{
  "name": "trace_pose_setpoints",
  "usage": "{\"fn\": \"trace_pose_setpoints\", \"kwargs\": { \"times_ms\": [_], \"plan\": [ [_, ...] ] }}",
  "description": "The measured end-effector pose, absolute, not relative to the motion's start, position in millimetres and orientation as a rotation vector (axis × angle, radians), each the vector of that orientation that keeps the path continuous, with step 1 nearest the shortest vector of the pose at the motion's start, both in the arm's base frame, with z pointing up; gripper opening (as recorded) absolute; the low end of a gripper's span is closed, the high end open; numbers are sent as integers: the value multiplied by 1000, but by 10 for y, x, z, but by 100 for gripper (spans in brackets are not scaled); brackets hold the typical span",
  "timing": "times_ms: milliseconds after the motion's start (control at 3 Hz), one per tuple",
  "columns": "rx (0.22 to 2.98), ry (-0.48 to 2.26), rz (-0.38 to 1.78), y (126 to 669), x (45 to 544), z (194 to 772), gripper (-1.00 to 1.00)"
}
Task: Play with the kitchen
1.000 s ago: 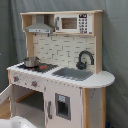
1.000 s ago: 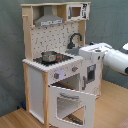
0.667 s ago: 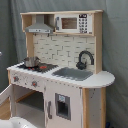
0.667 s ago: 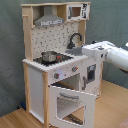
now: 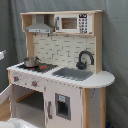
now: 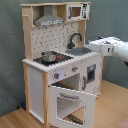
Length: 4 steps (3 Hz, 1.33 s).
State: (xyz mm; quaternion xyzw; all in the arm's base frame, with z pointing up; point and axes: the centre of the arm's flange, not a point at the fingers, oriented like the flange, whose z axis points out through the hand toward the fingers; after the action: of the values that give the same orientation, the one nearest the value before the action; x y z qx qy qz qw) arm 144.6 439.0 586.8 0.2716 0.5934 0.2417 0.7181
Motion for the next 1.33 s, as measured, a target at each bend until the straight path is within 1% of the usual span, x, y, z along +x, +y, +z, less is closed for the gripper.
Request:
{"fn": "trace_pose_setpoints", "kwargs": {
  "times_ms": [667, 1333],
  "plan": [
    [670, 1327, 523, 3874, 1795, 6326, 100],
    [698, 1339, 560, 3389, 2036, 6820, 100]
  ]
}}
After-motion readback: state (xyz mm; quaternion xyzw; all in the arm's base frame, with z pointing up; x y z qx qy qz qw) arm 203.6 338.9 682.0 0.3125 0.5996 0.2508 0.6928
